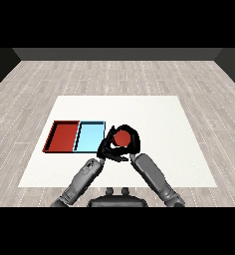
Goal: Pick the red can and put it in the red box
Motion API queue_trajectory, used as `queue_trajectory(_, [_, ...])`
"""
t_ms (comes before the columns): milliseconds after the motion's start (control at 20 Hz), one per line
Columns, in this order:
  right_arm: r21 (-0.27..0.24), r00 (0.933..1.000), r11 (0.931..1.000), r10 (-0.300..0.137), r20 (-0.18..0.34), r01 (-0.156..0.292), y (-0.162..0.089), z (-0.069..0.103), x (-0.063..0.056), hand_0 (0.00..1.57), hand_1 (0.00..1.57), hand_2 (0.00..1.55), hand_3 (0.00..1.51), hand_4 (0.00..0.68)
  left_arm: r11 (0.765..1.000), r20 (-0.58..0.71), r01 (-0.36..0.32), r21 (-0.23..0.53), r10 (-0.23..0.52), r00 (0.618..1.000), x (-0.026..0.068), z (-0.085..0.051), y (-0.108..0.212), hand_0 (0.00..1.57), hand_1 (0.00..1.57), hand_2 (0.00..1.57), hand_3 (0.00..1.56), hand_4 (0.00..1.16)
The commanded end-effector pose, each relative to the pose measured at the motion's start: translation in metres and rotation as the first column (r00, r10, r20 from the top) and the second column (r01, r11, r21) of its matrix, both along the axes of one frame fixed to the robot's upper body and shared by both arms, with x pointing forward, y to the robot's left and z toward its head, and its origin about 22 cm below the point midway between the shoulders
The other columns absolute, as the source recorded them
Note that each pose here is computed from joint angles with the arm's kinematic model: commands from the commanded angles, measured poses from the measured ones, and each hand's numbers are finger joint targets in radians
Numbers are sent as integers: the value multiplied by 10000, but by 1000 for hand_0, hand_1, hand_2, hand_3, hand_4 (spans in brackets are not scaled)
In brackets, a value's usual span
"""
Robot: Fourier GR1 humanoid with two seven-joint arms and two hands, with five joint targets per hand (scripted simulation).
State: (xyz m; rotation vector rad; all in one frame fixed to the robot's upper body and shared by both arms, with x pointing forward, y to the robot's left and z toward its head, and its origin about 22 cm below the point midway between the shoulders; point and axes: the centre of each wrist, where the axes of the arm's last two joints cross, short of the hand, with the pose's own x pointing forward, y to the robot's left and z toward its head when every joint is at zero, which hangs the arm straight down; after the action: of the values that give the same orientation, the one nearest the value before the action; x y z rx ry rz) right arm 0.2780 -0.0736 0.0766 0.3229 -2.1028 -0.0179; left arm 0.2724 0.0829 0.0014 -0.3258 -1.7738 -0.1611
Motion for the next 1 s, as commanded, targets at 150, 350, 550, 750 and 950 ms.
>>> queue_trajectory(150, [110,9999,9999,127,67,-128,122,36,-154,1524,1524,1454,1402,648,9984,140,506,-244,-503,9986,54,192,-176,0,0,0,0,0])
queue_trajectory(350, [-164,9999,9998,86,123,-84,134,-84,-130,1501,1501,1456,1401,638,9982,-79,-405,-452,402,9992,-74,38,60,0,0,0,0,0])
queue_trajectory(550, [-194,9992,9991,368,-130,-370,170,-18,-55,1560,1560,1467,1397,654,9796,-955,-1791,-912,1705,9807,151,-132,46,1447,1447,1478,1424,1113])
queue_trajectory(750, [-44,9998,10000,23,-199,-23,276,97,-47,1494,1494,1448,1391,654,9811,-695,-1887,-427,1855,9802,37,-64,-33,1571,1571,1561,1475,1120])
queue_trajectory(950, [-14,10000,10000,26,-46,-26,265,-142,-100,1484,1484,1445,1391,646,9792,-539,-1995,-361,1974,9788,-8,-47,-110,1571,1571,1559,1477,1122])
